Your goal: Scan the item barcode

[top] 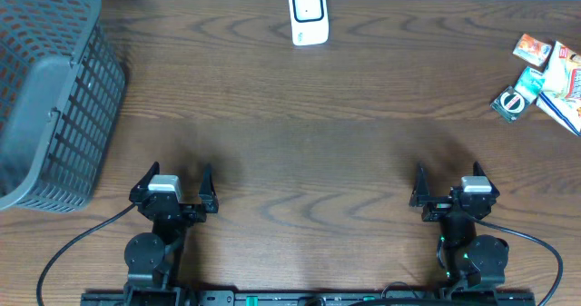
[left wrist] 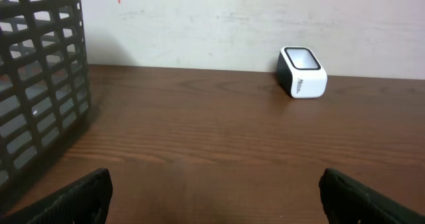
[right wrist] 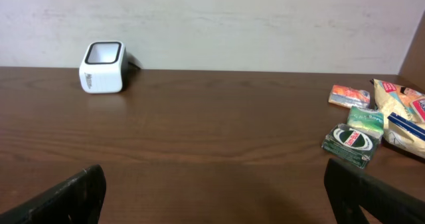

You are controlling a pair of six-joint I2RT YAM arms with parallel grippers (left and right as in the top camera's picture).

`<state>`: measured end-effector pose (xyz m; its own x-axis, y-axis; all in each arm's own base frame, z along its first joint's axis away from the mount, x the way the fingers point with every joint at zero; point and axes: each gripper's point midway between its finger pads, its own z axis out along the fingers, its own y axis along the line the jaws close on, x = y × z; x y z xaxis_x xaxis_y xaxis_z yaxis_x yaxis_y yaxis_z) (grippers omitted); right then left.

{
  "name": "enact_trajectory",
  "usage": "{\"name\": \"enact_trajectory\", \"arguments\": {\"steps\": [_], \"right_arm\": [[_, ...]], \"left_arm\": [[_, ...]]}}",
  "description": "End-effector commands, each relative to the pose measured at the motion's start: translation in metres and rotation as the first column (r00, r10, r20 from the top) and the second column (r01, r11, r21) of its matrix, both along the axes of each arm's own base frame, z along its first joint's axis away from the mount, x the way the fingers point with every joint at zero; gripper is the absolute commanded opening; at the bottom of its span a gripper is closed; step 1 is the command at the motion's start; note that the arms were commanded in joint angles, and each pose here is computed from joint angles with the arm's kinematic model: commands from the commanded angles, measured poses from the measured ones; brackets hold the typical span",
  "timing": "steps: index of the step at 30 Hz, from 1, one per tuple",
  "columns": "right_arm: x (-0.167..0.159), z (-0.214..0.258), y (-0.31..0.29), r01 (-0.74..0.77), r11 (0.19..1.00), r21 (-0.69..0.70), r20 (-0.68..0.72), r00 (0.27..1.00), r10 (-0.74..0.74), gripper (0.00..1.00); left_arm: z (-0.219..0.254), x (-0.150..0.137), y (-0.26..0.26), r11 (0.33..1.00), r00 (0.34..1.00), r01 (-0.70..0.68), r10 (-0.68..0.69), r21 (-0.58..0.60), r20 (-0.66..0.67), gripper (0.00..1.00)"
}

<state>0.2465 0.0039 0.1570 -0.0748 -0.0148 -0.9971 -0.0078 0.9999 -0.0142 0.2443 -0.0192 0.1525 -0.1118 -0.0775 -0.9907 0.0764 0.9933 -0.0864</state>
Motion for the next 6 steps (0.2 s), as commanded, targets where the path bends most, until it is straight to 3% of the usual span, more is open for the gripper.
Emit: {"name": "enact_trajectory", "arguments": {"steps": [1, 6], "right_arm": [[-0.0002, -0.0005, -0.0002, -0.001, 1.0, -0.011, 0.0, 1.0, 0.001, 0.99], [-0.0002, -0.0005, -0.0002, -0.001, 1.0, -0.011, 0.0, 1.0, 0.001, 0.99]], "left_arm": [[-0.0149, -0.0012, -0.0023, 1.0, 0.999, 0.019, -0.018, 0.02, -0.044, 0.98], [-0.0149, -0.0012, -0.0023, 1.0, 0.999, 0.019, -0.018, 0.02, -0.044, 0.98]]}}
